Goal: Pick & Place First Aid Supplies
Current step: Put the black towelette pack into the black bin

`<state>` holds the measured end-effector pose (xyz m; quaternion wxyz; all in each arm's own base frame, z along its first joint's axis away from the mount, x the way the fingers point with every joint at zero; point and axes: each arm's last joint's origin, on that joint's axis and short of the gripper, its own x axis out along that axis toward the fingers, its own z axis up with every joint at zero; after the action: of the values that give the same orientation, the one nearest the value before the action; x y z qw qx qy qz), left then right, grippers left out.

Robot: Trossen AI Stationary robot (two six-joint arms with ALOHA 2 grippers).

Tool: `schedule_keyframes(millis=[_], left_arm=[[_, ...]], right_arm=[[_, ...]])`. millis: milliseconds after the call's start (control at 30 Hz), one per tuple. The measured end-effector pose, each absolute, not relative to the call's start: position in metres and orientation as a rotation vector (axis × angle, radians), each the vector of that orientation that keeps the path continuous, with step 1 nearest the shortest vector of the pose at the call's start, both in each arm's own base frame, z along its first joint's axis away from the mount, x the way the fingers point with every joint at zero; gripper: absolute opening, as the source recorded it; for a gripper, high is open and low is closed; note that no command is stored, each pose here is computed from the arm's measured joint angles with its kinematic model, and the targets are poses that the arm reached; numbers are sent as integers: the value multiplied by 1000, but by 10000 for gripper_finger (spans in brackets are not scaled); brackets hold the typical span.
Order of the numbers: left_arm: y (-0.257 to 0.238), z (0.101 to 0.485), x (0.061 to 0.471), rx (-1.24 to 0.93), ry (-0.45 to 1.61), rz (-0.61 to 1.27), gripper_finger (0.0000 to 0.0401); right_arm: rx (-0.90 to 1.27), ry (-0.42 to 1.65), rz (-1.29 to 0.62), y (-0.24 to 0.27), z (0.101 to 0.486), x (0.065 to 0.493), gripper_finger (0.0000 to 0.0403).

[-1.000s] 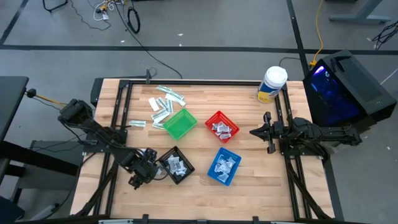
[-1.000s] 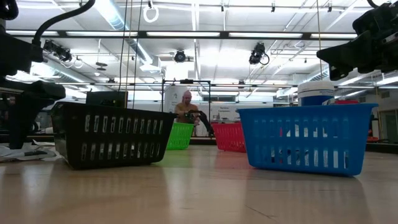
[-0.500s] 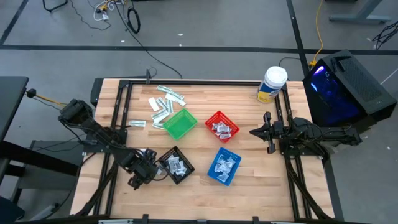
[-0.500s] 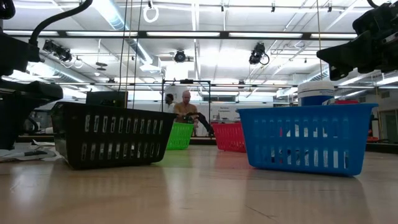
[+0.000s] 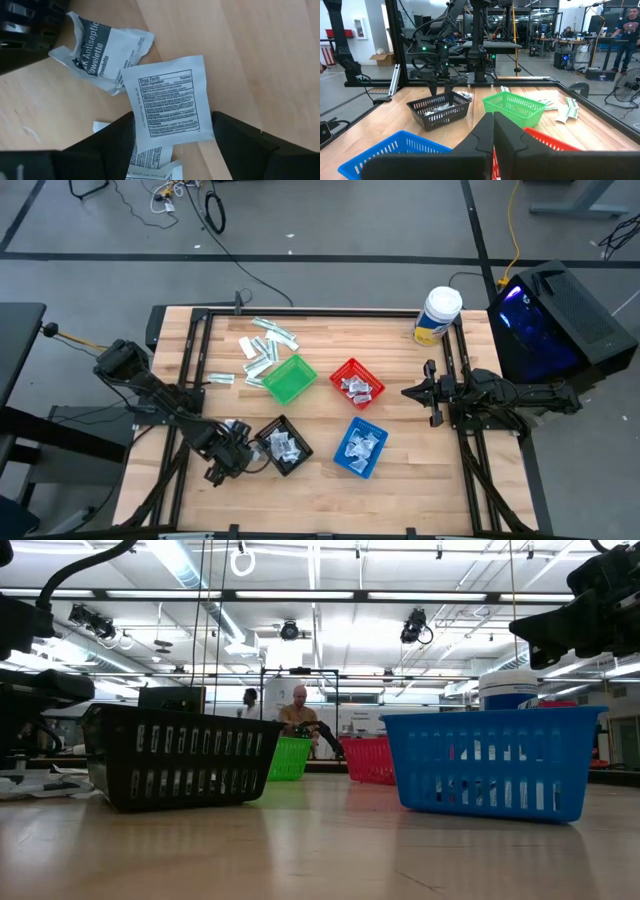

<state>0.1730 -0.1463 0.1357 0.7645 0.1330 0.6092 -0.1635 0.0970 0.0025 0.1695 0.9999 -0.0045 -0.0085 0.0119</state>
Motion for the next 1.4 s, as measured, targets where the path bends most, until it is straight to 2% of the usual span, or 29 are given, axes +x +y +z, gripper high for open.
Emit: schedule_keyframes(millis=[367,667,1400], left_arm=[[-147,136,173,287,1320,-358,261],[-147,136,173,287,1322,-360,232],[-172,158,173,302,1282,-458,236]], right_arm=[[-9,-17,24,3,169,97,13],[-9,-17,24,3,169,97,13],[-9,-17,24,3,170,97,13]])
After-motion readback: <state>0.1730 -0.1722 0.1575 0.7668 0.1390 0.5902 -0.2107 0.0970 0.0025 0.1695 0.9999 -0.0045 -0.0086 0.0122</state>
